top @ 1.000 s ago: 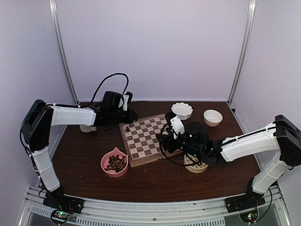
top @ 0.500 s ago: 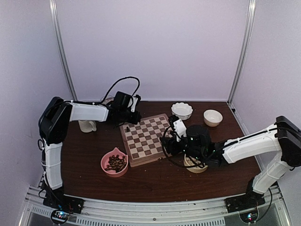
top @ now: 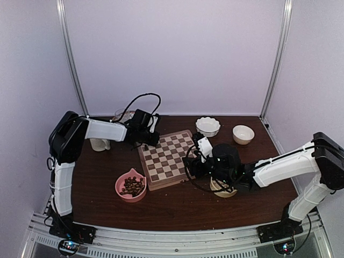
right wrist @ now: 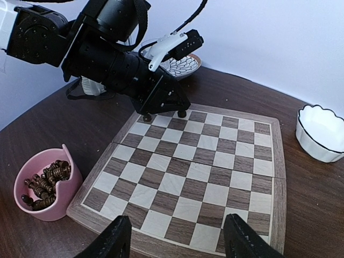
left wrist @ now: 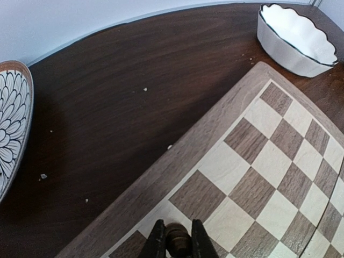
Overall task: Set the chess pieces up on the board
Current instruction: Place the bishop on c8, then adjust the chessboard at the center of the board.
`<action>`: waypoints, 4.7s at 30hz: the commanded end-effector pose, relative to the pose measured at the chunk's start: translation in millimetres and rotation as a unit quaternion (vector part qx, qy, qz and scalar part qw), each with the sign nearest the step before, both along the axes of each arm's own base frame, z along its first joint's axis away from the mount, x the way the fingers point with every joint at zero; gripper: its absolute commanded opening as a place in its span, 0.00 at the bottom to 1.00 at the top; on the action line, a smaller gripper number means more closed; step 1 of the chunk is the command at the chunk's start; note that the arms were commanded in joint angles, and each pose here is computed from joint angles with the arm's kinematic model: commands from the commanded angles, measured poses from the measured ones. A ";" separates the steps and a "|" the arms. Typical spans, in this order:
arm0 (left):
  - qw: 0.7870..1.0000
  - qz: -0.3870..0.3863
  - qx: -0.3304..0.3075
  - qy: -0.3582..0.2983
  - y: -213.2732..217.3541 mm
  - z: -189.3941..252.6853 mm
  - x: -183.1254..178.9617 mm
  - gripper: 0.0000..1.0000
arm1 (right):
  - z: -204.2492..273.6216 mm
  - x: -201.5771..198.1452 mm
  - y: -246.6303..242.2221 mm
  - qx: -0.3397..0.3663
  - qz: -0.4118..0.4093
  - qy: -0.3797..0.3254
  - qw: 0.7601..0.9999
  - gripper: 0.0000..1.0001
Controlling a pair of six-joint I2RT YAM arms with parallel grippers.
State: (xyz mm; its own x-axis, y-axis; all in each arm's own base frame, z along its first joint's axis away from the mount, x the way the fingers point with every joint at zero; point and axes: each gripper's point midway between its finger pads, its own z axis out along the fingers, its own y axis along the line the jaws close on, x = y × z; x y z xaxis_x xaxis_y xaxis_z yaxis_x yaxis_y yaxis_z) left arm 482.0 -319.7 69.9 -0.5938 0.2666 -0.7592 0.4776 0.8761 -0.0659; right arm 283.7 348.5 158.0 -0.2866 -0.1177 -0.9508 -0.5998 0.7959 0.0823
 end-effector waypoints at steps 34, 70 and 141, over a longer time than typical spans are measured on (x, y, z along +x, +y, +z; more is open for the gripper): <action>0.999 -0.004 -0.025 0.028 -6.6 6.9 14.6 0.62 | 4.6 -9.7 11.3 0.002 0.039 -0.003 0.999 0.60; 0.985 0.087 -0.110 0.101 54.0 38.0 40.1 0.00 | 9.8 3.9 9.8 0.016 0.039 0.041 0.998 0.60; 0.981 0.004 0.022 0.194 64.8 -57.8 -10.2 0.00 | -132.3 111.2 -79.2 -0.137 -0.113 0.310 0.934 0.00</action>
State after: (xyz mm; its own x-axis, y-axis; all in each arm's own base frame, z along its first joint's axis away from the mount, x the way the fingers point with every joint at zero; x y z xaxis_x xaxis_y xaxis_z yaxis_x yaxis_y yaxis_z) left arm 505.0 -241.1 20.1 -0.8158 0.2480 -0.5224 0.3755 0.9142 -0.1524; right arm 396.8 259.9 26.0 -0.8132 -0.1879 -0.5508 -0.2921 0.9504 0.1070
